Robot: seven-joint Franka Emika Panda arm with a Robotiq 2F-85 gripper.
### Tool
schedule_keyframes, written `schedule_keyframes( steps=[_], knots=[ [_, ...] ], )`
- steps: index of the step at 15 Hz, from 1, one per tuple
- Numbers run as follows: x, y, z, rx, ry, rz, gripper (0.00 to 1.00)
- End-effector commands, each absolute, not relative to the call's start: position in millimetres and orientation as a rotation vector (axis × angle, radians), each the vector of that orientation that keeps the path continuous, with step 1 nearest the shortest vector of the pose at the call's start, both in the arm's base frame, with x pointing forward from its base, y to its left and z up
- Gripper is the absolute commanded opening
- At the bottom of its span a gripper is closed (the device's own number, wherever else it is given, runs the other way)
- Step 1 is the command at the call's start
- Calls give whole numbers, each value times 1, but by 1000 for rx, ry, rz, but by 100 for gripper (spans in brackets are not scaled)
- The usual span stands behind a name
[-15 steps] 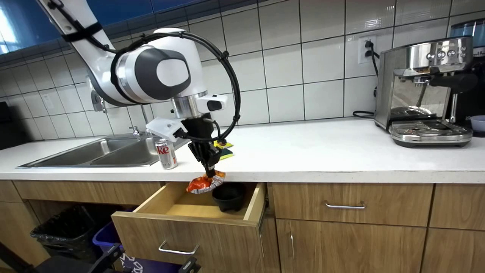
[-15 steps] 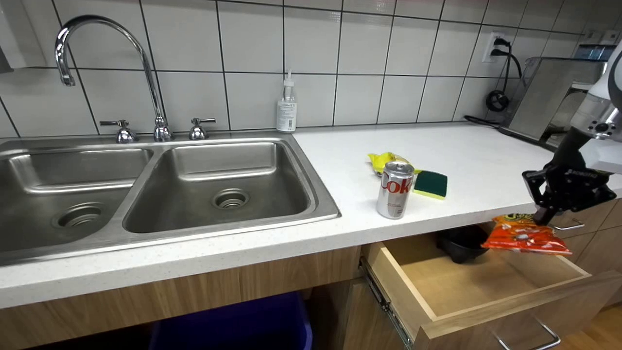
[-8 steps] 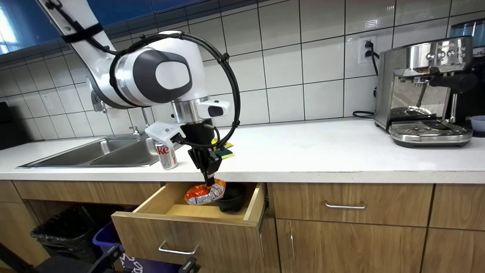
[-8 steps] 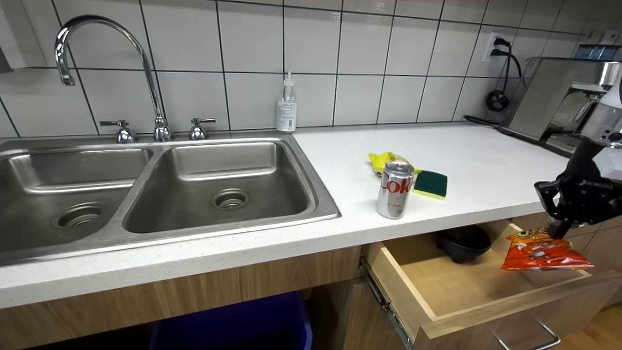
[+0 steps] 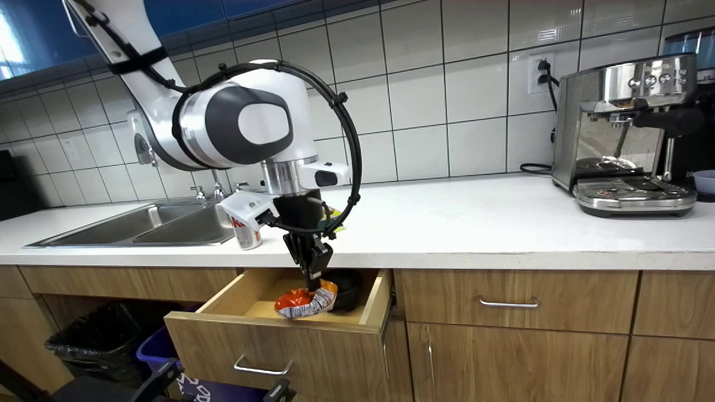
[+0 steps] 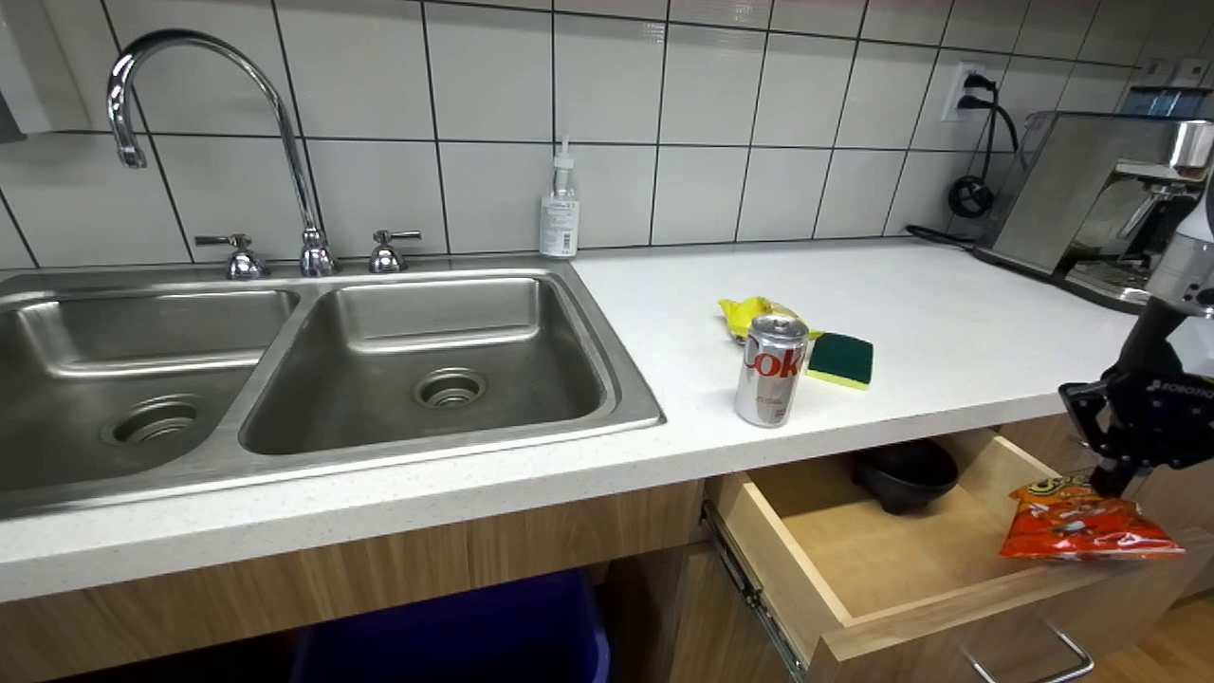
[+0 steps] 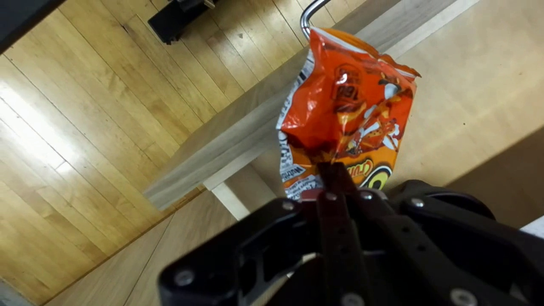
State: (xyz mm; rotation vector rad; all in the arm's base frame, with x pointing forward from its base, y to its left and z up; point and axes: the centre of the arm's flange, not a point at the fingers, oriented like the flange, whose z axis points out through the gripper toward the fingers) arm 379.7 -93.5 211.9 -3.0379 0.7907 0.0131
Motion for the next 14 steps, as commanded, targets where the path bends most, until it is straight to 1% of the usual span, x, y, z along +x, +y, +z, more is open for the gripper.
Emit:
schedule_keyframes(
  steps=[1, 14],
  knots=[
    [386, -101, 206, -3033, 822, 65, 0],
    [402, -130, 203, -2997, 1024, 24, 0]
  ],
)
